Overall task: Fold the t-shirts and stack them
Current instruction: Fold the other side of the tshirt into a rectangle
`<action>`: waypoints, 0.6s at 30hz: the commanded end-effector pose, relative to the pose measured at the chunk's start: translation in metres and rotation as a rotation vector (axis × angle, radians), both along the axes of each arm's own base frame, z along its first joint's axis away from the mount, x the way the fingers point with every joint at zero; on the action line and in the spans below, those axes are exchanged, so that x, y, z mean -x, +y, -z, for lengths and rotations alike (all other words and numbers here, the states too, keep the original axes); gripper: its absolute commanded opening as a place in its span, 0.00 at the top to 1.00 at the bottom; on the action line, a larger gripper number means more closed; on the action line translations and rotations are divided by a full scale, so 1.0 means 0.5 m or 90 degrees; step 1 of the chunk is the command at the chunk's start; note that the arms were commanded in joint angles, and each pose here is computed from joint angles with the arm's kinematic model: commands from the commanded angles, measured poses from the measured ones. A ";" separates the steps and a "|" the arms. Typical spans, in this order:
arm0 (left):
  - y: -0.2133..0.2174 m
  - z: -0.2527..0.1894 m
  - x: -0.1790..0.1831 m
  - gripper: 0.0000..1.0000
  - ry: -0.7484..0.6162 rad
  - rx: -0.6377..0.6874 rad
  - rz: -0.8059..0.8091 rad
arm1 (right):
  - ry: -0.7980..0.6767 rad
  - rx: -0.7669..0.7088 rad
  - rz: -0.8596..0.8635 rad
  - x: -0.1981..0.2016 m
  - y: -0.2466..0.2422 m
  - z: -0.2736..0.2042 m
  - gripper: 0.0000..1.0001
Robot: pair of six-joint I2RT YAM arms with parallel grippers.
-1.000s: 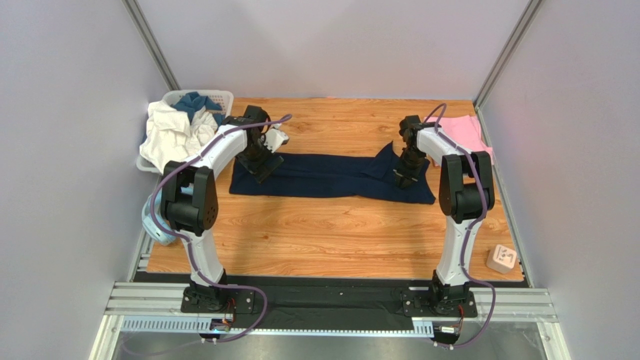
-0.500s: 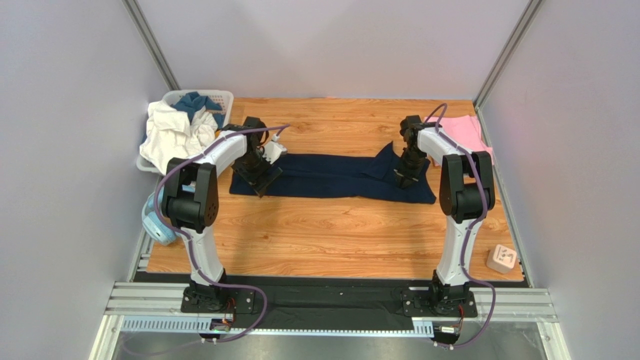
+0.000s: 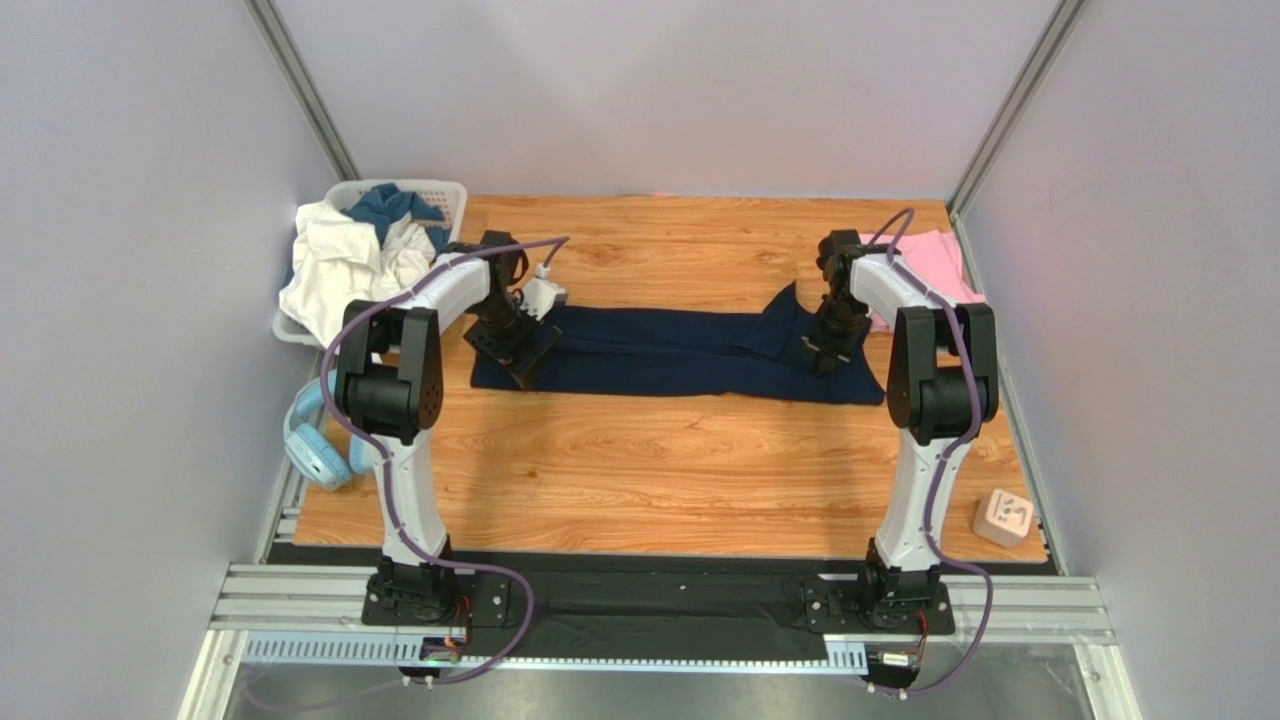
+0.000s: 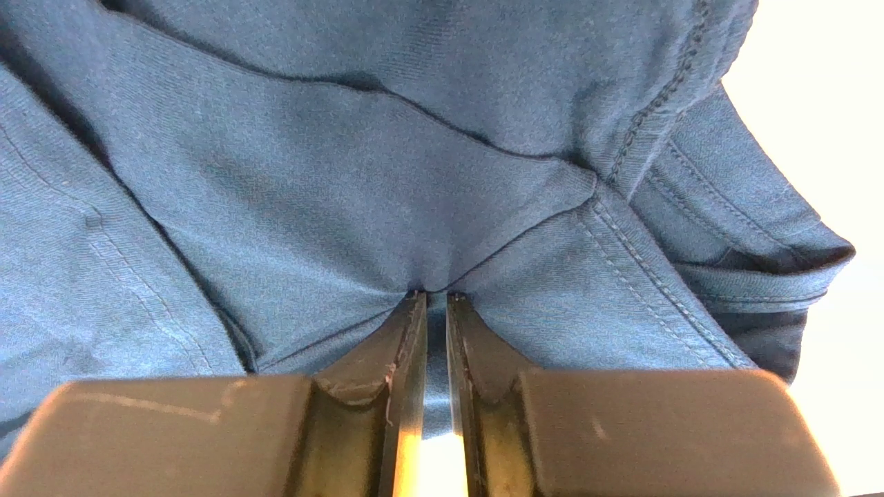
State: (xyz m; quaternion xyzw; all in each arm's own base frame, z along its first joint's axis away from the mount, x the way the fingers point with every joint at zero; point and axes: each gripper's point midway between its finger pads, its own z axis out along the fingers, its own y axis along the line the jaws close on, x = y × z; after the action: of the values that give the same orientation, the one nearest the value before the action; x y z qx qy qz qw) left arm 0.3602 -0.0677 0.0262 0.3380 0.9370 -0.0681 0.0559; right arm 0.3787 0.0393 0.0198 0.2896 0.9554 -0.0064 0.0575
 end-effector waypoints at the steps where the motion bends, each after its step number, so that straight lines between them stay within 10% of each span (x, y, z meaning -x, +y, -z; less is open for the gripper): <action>1: -0.006 0.009 -0.019 0.00 0.009 0.024 -0.023 | 0.013 0.050 0.007 0.007 -0.044 0.032 0.83; 18: 0.073 -0.045 0.075 0.00 0.007 0.027 -0.025 | -0.035 0.110 0.027 -0.033 -0.094 -0.067 0.84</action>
State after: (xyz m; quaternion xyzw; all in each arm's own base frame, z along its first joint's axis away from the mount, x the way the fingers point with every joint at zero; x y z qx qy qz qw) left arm 0.3414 -0.0424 0.0254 0.3114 0.9436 -0.0875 0.0702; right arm 0.3823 0.0147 0.0281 0.2950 0.9513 -0.0521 0.0728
